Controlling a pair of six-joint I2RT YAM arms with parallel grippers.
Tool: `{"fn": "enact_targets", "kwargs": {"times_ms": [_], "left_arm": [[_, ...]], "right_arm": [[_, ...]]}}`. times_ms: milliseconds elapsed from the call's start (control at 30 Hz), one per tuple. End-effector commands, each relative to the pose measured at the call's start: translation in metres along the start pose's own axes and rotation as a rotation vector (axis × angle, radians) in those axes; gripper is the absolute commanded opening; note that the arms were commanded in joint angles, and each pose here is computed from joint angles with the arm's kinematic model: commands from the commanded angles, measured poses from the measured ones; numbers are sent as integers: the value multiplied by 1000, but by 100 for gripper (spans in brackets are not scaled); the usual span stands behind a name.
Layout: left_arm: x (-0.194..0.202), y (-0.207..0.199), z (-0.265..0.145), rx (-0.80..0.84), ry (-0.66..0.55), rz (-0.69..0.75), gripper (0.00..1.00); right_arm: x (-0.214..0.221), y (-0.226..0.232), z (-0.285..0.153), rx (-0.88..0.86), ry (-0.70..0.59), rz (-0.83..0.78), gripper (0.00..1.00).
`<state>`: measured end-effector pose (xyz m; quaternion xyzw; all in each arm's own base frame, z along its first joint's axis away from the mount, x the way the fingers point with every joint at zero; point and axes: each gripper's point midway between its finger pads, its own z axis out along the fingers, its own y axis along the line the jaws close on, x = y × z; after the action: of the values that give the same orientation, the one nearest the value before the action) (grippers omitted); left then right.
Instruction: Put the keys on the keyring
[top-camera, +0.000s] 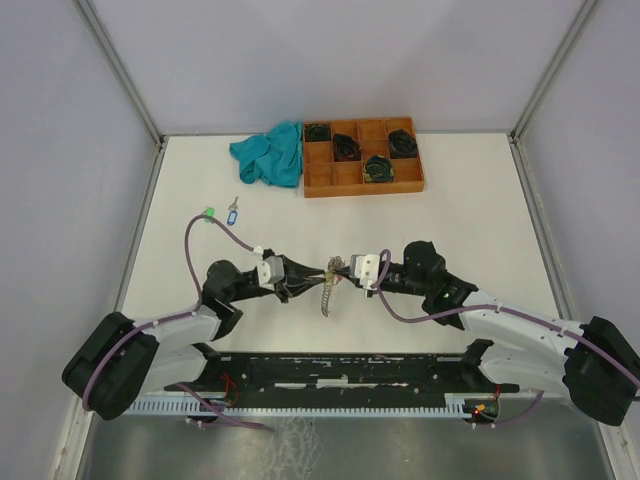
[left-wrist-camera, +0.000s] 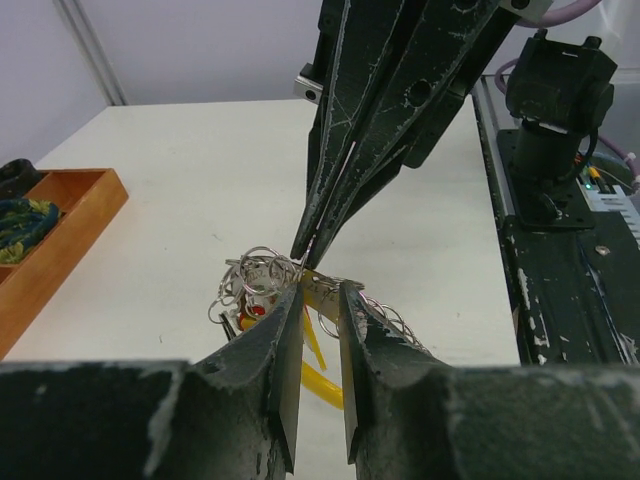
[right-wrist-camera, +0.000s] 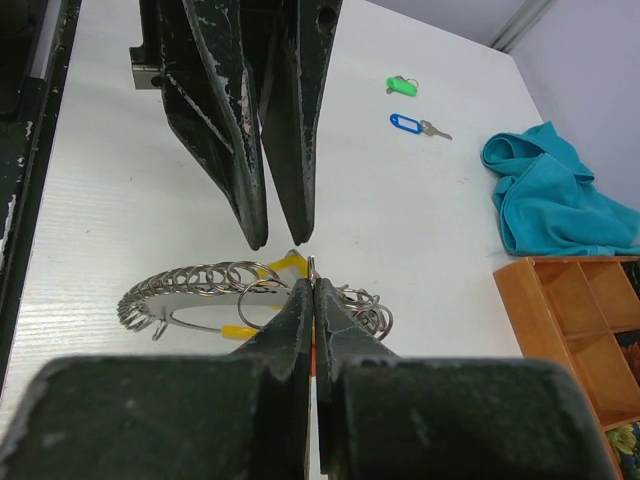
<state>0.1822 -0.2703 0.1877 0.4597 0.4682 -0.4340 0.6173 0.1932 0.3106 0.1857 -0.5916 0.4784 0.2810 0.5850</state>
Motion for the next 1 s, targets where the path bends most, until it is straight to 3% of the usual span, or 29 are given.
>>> {"fn": "enact_targets", "kwargs": {"times_ms": [0,733,967], "left_arm": [[-20,1,10,66,-55,86,27],[-6,18,20,16,-17,17,25],[-2,14,22,48,-5,2,16]], "right_arm": [[-37,-20,-1,52,-106,-64,1],[-43,-16,-1,28,-131,-54,1],[-44,-16,-2,28,-134,-54,1]]}}
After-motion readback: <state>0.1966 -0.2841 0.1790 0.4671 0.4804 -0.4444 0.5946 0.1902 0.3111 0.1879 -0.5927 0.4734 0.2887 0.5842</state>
